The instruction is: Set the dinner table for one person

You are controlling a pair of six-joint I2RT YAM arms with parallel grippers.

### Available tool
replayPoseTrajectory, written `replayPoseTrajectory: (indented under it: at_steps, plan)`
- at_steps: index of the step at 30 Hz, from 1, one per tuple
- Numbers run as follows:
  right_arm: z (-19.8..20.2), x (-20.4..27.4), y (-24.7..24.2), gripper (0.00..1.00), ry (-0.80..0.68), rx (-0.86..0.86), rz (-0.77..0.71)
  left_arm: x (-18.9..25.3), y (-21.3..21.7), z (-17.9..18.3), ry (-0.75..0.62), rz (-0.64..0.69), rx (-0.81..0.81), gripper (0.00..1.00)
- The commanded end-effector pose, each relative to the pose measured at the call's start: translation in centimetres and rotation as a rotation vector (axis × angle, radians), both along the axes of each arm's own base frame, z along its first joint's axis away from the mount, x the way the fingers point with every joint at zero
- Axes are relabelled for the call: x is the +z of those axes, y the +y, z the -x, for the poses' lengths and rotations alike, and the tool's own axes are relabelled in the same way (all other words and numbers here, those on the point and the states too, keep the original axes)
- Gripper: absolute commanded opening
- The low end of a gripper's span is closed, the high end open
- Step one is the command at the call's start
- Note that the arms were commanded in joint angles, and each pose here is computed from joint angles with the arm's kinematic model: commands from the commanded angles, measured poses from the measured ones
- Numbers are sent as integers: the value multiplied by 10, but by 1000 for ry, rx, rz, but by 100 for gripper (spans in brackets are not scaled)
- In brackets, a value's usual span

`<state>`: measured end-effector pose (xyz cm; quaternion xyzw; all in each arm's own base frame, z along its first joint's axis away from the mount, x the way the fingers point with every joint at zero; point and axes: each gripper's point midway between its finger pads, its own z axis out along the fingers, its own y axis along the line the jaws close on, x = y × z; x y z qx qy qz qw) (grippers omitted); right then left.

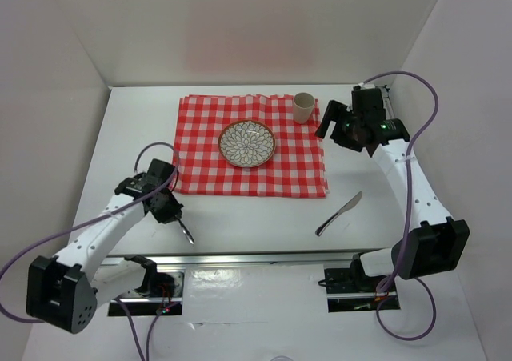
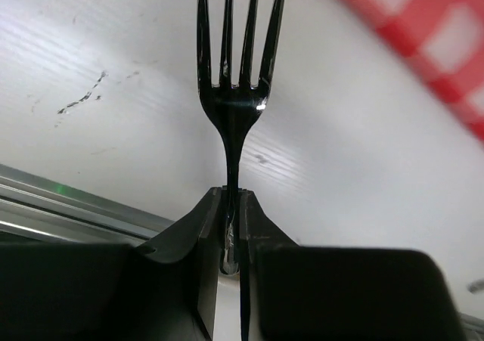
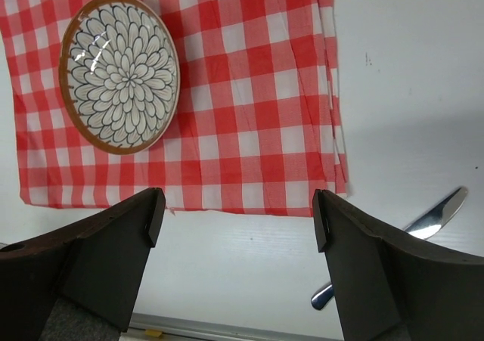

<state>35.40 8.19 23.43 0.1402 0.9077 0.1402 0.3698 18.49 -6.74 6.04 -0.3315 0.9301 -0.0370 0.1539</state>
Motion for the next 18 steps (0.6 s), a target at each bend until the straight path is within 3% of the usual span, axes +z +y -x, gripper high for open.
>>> replayPoseTrajectory:
  at_steps: [1, 6, 7, 10, 11, 15, 18]
  plan:
    - [4, 9, 8, 91, -28, 30, -52, 63, 0, -22, -152, -24, -43, 0]
    - [0, -4, 8, 90, -4, 0, -54, 109, -1, -75, -267, -145, -231, 0]
    - [2, -6, 6, 90, 8, -9, -44, 94, 1, -88, -191, -198, -242, 0]
    - [12, -28, -13, 90, 85, -139, 2, 99, 0, -131, -167, -291, -332, 0]
    - [17, -31, -13, 90, 110, -158, -10, 75, -2, -142, -73, -319, -386, 0]
    - [45, -71, -17, 98, 275, -179, -35, 68, -9, -204, -26, -413, -502, 0]
    - [70, -91, -12, 100, 346, -179, -70, 45, -21, -234, 22, -406, -560, 0]
